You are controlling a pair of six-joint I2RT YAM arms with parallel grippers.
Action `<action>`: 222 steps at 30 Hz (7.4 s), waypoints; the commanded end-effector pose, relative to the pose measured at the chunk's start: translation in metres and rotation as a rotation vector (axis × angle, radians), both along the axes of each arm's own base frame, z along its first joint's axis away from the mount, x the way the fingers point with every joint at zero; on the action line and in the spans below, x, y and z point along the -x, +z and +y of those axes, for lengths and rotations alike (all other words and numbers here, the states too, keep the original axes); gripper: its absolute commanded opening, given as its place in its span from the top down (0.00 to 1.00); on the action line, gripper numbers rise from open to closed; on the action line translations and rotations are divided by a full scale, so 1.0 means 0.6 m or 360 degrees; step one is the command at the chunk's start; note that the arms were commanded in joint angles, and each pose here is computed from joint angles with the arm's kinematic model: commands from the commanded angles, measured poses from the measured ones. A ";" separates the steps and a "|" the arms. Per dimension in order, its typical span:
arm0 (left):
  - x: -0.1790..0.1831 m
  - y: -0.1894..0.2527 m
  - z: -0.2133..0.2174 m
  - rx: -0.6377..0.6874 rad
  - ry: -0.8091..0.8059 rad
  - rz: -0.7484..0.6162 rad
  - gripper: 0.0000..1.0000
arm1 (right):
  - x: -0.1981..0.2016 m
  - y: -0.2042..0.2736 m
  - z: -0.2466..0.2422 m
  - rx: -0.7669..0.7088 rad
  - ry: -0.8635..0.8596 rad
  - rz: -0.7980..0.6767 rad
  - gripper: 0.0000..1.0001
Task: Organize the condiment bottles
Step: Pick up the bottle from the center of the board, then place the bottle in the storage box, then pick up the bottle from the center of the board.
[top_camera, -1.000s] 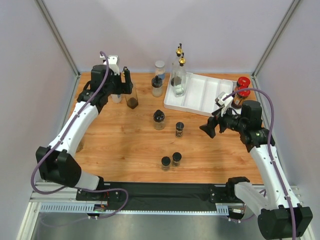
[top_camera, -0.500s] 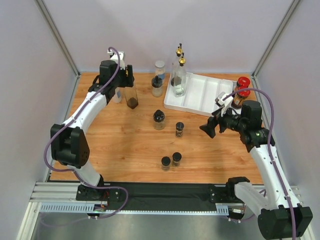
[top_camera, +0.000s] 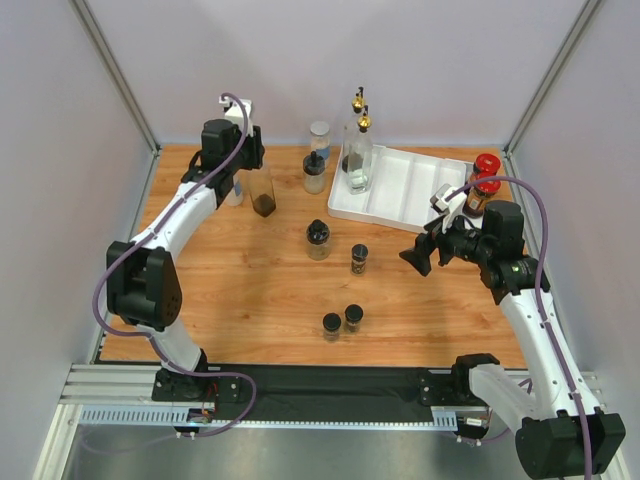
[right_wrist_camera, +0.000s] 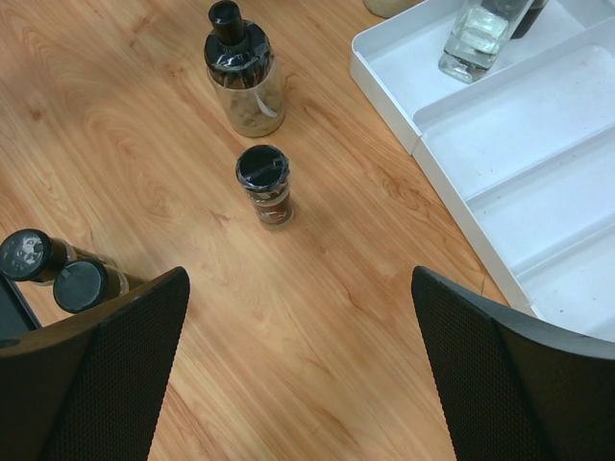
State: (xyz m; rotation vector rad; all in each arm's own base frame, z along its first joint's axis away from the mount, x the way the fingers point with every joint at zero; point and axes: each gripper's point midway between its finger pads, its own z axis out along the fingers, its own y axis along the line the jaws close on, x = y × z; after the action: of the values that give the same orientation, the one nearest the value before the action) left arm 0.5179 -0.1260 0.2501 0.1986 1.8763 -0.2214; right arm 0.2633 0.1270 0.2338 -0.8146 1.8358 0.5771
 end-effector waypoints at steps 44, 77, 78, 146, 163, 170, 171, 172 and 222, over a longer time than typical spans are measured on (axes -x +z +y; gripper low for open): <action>0.055 0.282 -0.240 0.0302 -0.0585 -0.0538 1.00 | -0.010 0.011 -0.005 0.0027 -0.0018 -0.0077 0.00; -0.023 0.173 -0.401 0.0315 -0.0695 -0.0393 1.00 | -0.006 0.021 -0.008 0.0036 -0.0025 -0.0116 0.00; -0.021 0.164 -0.405 0.0313 -0.0704 -0.0375 1.00 | -0.006 0.021 -0.008 0.0036 -0.0025 -0.0116 0.00; 0.095 0.228 -0.321 0.0064 -0.0724 -0.0465 0.00 | -0.012 0.016 -0.016 0.0083 -0.0057 -0.0134 0.00; 0.181 0.292 -0.251 0.0014 -0.0691 -0.0611 0.00 | -0.012 0.010 -0.017 0.0108 -0.0038 -0.0136 0.00; 0.223 0.300 -0.196 -0.0048 -0.0594 -0.0608 0.00 | -0.011 0.006 -0.017 0.0115 -0.0025 -0.0133 0.00; 0.228 0.286 -0.189 -0.0062 -0.0585 -0.0576 0.00 | -0.010 0.005 -0.016 0.0117 -0.0018 -0.0134 0.00; 0.243 0.298 -0.177 -0.0056 -0.0573 -0.0603 0.00 | -0.010 0.006 -0.015 0.0117 -0.0015 -0.0136 0.00; 0.458 -0.002 0.065 -0.0288 -0.0149 -0.0260 0.00 | 0.069 -0.041 0.038 0.0177 0.0794 -0.0234 0.00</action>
State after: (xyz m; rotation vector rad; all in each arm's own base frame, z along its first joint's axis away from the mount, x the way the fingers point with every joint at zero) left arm 0.2436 -0.0907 0.2512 0.4204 1.7277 -0.1108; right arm 0.2269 0.1440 0.1938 -1.2632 1.6826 0.7110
